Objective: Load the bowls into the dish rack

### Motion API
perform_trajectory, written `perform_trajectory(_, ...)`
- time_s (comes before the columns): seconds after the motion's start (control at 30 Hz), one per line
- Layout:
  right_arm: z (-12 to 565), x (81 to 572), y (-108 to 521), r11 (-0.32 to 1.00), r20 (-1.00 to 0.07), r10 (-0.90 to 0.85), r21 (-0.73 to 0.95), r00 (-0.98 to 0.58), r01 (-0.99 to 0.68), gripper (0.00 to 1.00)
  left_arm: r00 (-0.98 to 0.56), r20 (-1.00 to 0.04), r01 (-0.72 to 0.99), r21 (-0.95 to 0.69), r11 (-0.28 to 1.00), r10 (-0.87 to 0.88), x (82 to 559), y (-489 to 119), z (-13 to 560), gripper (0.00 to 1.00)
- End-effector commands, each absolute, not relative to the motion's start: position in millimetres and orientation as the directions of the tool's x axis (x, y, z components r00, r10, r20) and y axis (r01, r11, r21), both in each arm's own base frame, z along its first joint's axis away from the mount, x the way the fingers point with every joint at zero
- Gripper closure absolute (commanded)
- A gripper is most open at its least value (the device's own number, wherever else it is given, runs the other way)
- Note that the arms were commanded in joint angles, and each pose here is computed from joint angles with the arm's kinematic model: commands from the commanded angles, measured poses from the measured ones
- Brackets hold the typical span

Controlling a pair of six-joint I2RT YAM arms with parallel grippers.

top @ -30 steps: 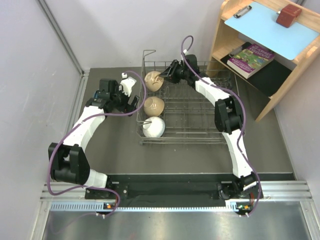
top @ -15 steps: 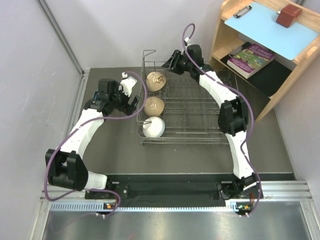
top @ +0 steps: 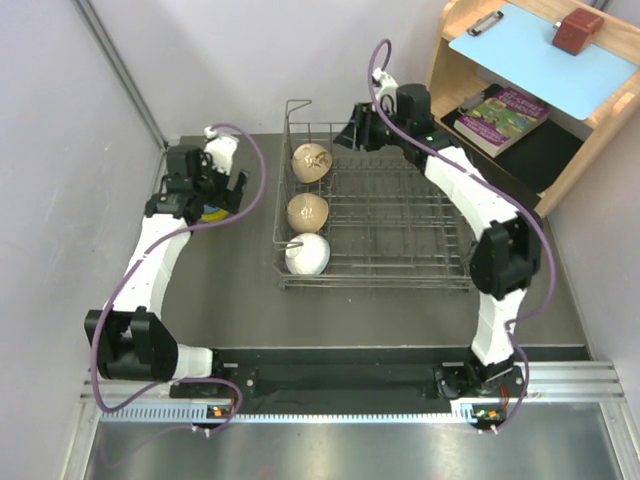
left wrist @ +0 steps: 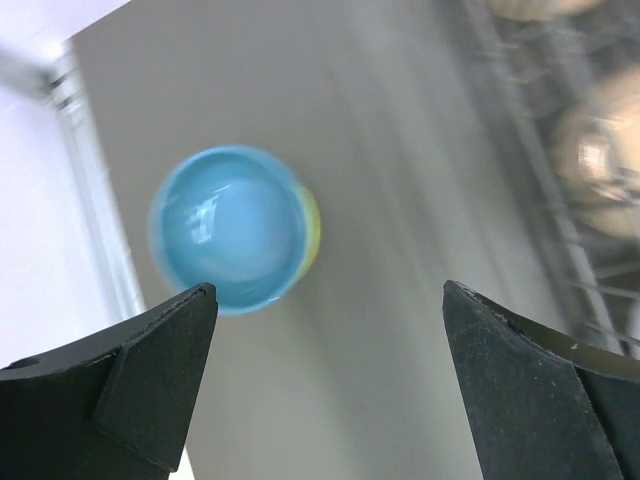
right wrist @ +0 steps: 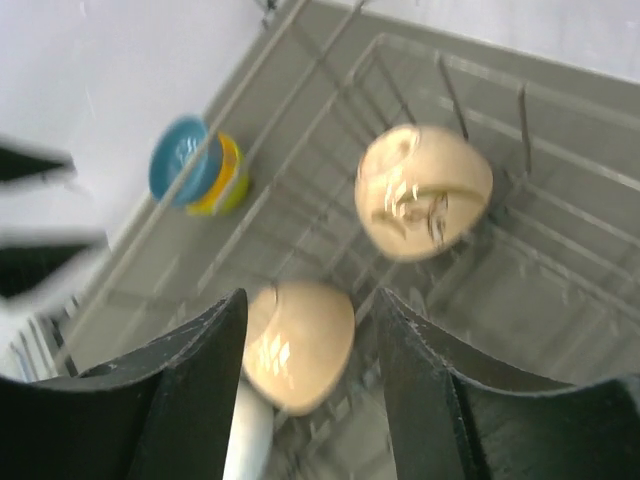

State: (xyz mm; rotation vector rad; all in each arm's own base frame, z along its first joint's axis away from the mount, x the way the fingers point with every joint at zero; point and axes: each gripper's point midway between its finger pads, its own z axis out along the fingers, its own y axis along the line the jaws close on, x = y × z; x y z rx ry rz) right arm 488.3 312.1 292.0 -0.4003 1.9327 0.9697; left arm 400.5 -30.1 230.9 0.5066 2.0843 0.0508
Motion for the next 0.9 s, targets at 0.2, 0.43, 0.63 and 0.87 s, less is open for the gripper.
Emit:
perform_trajectory(0.2,320.6,365.2,257.8,0.589,-0.932,-0.138,0.196,-0.336,-0.784,0.44,-0.456,-0.829,0.128,0.300,0.945,0.324,421.2,44.4,235.6,0.01)
perform_trajectory(0.43,313.0,329.0,227.5,0.611,-0.935,-0.234,0.071,-0.265,-0.789,0.41,-0.463,-0.795,0.231,0.320,0.919,0.393,421.1,35.6,200.0,0.01)
perform_trajectory(0.63,308.3,322.4,223.8,0.616,-0.935,-0.228,0.077,-0.272,-0.784,0.41,-0.510,-0.781,0.122,0.350,0.929,0.361,443.8,64.7,189.6,0.01)
perform_trajectory(0.87,305.6,326.9,227.0,0.616,-0.928,-0.228,0.098,-0.295,-0.782,0.41,-0.539,-0.774,0.110,0.326,0.939,0.332,468.0,71.2,168.4,0.01)
